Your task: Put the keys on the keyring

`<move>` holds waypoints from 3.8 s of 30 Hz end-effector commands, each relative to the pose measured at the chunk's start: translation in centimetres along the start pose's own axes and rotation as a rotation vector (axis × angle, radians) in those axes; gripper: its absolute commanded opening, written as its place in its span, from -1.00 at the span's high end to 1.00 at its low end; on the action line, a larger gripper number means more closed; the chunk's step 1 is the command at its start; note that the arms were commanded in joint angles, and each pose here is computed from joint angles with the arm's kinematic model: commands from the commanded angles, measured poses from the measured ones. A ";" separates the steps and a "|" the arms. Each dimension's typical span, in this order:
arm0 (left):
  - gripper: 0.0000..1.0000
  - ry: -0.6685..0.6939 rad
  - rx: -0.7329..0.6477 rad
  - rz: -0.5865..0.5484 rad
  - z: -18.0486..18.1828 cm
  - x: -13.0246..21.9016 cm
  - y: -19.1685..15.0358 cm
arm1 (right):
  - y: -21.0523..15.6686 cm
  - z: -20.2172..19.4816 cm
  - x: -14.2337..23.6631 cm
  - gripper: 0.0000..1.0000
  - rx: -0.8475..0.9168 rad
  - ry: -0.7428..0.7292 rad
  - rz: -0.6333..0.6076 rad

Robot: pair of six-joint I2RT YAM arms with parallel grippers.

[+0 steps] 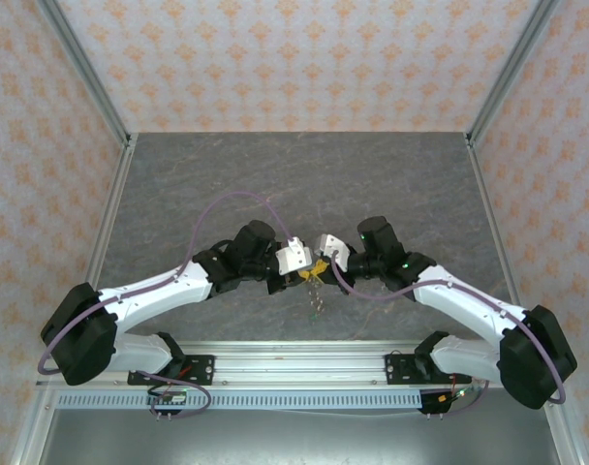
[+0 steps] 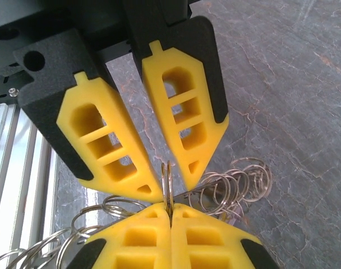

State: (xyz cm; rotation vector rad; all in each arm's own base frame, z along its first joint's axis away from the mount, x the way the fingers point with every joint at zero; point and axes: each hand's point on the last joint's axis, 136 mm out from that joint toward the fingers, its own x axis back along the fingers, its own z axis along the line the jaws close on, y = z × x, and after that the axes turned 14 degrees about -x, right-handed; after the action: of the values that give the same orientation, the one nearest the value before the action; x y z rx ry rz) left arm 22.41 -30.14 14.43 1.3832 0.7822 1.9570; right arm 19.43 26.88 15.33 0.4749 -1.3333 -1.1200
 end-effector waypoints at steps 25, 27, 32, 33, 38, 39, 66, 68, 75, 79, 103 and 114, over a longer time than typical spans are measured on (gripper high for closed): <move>0.68 0.038 -0.013 -0.057 0.7 0.6 1.6 | 2.0 0.7 0.0 1.00 0.043 0.034 -0.087; 0.74 0.034 -0.012 -0.062 0.7 0.6 1.7 | 1.8 0.7 -0.1 1.00 0.043 0.036 -0.084; 1.00 0.040 -0.010 -0.052 0.7 0.6 1.5 | 1.8 0.8 0.0 0.99 0.042 0.043 -0.083; 1.00 0.045 -0.012 -0.049 0.8 0.6 1.5 | 1.7 0.9 0.0 0.98 0.041 0.044 -0.082; 1.00 0.079 0.019 -0.043 1.6 0.8 1.6 | -0.6 -0.5 -0.3 0.83 0.034 -0.034 -0.025; 1.00 0.075 0.021 -0.069 1.5 0.9 2.0 | -0.8 -0.6 -0.3 0.80 0.023 -0.036 -0.018; 0.59 0.056 -0.003 -0.033 1.0 0.9 1.2 | 1.7 0.6 0.0 1.00 0.040 0.036 -0.048; 0.59 0.050 -0.005 -0.025 1.0 0.8 1.1 | 1.7 0.7 -0.1 1.00 0.043 0.038 -0.047; 0.64 0.035 -0.006 -0.015 1.0 0.3 1.2 | 2.4 1.0 0.1 1.00 0.046 0.046 -0.060; 0.65 0.022 -0.001 0.008 0.8 -0.1 0.6 | 3.1 1.2 0.4 1.00 0.064 0.050 -0.091; 1.00 0.071 0.017 -0.168 0.9 1.4 3.4 | 0.1 -0.3 -0.7 0.76 0.008 -0.015 -0.073; 1.00 0.061 0.020 -0.191 0.8 1.4 3.8 | 0.0 -0.2 -1.0 0.77 0.004 -0.002 -0.090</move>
State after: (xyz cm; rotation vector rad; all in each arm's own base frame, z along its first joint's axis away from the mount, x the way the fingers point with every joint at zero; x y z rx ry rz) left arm 22.28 -30.40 15.27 1.3362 0.8959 1.9188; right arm 19.94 27.24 14.29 0.5012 -1.3387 -1.1812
